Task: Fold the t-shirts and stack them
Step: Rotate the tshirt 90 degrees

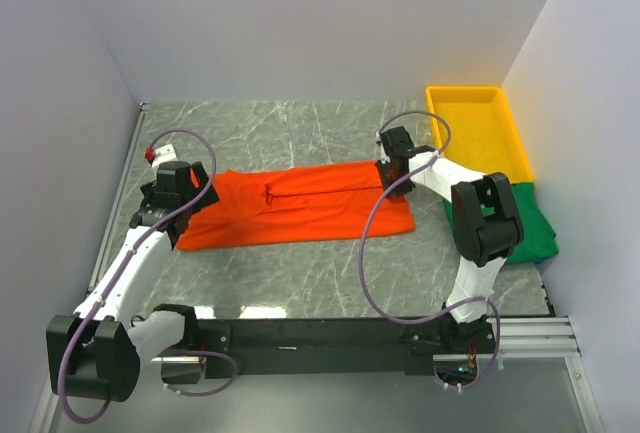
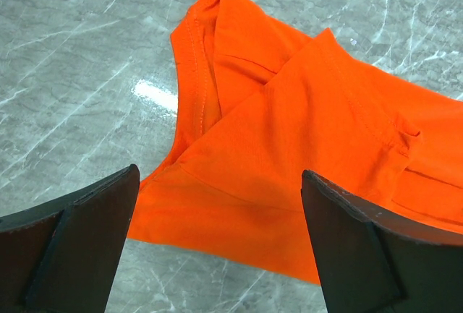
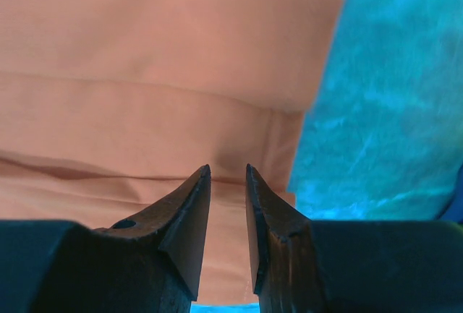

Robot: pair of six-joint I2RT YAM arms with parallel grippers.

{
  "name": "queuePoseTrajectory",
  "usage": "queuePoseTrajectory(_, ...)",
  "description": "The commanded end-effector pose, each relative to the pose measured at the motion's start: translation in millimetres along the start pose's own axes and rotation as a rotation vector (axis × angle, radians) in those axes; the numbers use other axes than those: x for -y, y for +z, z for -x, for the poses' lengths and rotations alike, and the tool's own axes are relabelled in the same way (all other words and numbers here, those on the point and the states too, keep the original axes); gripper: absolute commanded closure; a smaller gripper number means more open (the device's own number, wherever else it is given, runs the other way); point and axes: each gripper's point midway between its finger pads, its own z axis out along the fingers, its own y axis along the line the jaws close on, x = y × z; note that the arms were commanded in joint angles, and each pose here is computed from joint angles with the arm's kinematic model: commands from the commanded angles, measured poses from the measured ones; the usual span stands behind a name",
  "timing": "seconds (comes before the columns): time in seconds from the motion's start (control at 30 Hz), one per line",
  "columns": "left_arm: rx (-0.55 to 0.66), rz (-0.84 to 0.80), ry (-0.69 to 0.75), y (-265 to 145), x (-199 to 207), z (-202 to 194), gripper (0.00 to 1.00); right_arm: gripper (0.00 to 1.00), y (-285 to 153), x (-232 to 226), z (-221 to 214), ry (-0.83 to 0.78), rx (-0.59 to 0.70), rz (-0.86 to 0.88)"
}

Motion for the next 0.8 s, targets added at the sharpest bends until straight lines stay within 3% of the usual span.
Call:
queuePoseTrajectory(0.0,0.029,-0.033,0.0,-3.3,7.4,9.7,0.0,0.67,-9.8,14.1,4.1,0.143,0.04,-0.059)
queuePoseTrajectory(0.77,0.025,-0.038,0.002,-3.4,7.8,8.3,0.01,0.62,-8.5,38.5,-14.9,0.332,0.035,-0.129)
